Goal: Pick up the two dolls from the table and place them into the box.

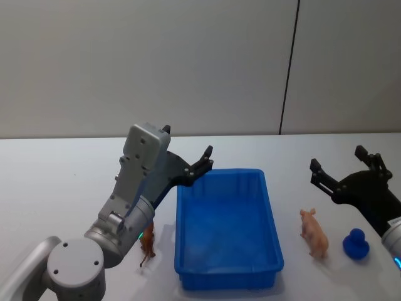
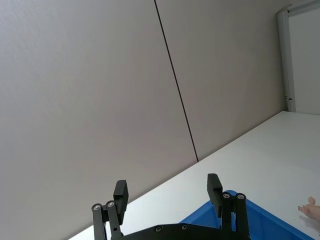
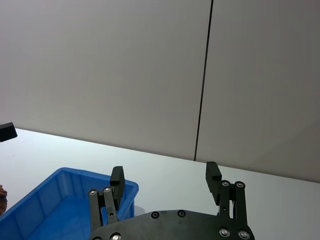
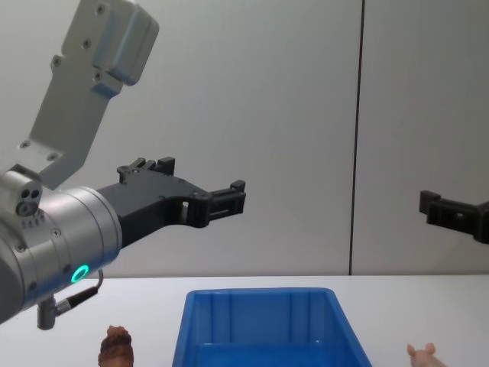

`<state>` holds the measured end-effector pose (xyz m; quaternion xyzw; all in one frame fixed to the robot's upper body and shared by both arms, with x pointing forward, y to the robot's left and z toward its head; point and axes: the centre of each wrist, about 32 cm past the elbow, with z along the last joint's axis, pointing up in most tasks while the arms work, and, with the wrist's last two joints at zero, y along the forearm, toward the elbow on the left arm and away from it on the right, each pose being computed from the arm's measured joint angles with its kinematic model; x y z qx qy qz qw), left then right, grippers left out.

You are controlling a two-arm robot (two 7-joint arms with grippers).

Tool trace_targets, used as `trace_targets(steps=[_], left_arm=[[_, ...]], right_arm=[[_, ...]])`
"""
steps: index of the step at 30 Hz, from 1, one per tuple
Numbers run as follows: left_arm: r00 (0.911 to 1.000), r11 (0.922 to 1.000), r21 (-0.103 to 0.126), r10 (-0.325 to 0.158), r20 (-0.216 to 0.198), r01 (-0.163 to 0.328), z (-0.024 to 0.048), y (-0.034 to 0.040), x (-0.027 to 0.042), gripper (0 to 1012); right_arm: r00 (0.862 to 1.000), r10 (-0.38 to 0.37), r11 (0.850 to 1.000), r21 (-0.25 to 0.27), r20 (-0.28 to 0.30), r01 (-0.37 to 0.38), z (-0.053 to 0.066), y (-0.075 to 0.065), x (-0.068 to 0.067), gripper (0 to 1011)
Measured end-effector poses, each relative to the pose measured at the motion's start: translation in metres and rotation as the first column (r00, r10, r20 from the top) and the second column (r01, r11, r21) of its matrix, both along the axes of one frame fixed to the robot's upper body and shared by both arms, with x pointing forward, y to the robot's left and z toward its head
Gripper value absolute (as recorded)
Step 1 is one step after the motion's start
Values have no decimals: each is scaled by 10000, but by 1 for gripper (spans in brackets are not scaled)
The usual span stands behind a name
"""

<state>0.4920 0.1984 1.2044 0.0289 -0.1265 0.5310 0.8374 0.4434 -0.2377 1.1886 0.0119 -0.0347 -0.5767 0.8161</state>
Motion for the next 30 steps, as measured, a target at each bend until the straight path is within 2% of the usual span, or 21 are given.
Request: trace_targets(steps=[4,9,16,23,30], left_arm=[[10000,10000,1,0,0,0,0,0,0,1001],[10000,10000,0,0,0,0,0,0,0,1001],[10000,10000,0,0,0,0,0,0,0,1001],[10000,10000,0,0,0,0,0,0,0,1001],[10000,10000,0,0,-1,0,0,0,0,1001]], right_arm=[[10000,18,10000,18,-49,-18,-4,-23,-1,1001],[9997,45,10000,-2,-254,-45,-20,-119,-9,1001],[9958,79,9997,-240,-909,-101,-72,-366,-36,1001],[9852,46,9976,-678,-1713,-164,-149,-640,-59,1001],[9733,25,9946,-1007,-2297,-263,-203,-799,-60,1001]])
